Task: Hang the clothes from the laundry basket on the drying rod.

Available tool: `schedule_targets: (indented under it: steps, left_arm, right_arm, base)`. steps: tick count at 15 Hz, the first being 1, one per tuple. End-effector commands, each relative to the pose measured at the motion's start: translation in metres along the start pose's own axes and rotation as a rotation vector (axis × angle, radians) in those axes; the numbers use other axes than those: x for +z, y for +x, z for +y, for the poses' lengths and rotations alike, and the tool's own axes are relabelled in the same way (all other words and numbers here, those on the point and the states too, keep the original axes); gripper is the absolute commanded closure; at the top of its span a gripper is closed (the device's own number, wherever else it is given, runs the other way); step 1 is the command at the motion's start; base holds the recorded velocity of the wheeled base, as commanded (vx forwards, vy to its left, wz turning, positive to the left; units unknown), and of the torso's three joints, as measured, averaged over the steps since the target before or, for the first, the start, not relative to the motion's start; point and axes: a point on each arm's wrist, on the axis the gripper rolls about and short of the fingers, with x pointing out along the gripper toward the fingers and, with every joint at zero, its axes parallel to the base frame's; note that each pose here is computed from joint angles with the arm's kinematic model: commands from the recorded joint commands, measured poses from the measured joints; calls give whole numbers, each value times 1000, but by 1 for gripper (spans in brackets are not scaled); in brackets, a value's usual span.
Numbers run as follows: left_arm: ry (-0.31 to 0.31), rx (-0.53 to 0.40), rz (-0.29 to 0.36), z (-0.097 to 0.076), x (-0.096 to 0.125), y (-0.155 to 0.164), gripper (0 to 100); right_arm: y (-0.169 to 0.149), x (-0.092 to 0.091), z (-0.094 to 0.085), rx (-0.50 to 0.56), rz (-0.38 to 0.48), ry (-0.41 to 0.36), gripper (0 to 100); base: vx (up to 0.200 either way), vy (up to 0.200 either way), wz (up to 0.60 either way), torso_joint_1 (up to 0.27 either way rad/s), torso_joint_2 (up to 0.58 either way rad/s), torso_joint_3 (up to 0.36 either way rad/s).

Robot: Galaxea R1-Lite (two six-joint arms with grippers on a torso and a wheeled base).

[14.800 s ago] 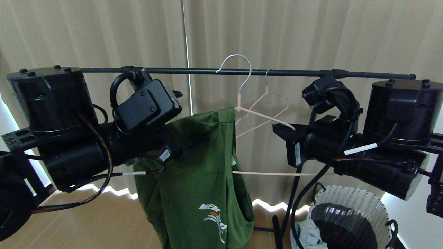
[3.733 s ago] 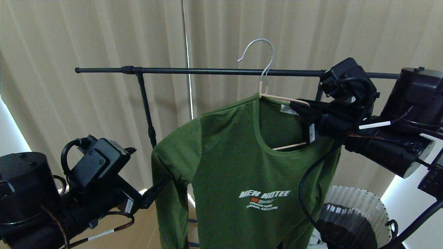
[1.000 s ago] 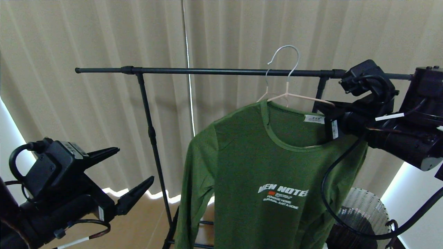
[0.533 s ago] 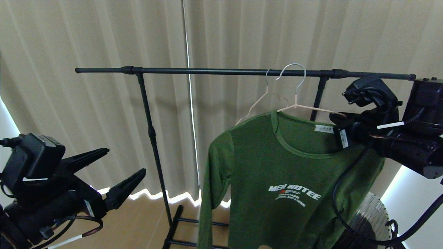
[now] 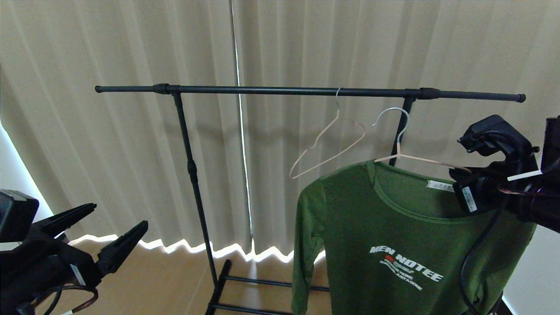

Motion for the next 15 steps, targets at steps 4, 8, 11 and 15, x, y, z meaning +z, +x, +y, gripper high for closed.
schedule_targets:
  steps: [4,8,11,15]
  left_arm:
    - [8,-4,3,-1,-3,-4,0]
    - [9,-7,-7,-3,-4,-9,0]
    - [8,-8,-7,-3,-4,-10,0]
    - [8,-8,-10,-3,-4,-10,0]
  right_arm:
    - [7,-6,-9,-75,56,9,100]
    - [28,-12,-28,-227,149,32,100]
    - [26,-9,-33,-247,137,54,100]
    - [26,-8,-32,-245,129,62,100]
  base:
    - [0,0,0,0,0,0]
    - [0,0,0,0,0,0]
    - [0,0,0,0,0,0]
    - [0,0,0,0,0,0]
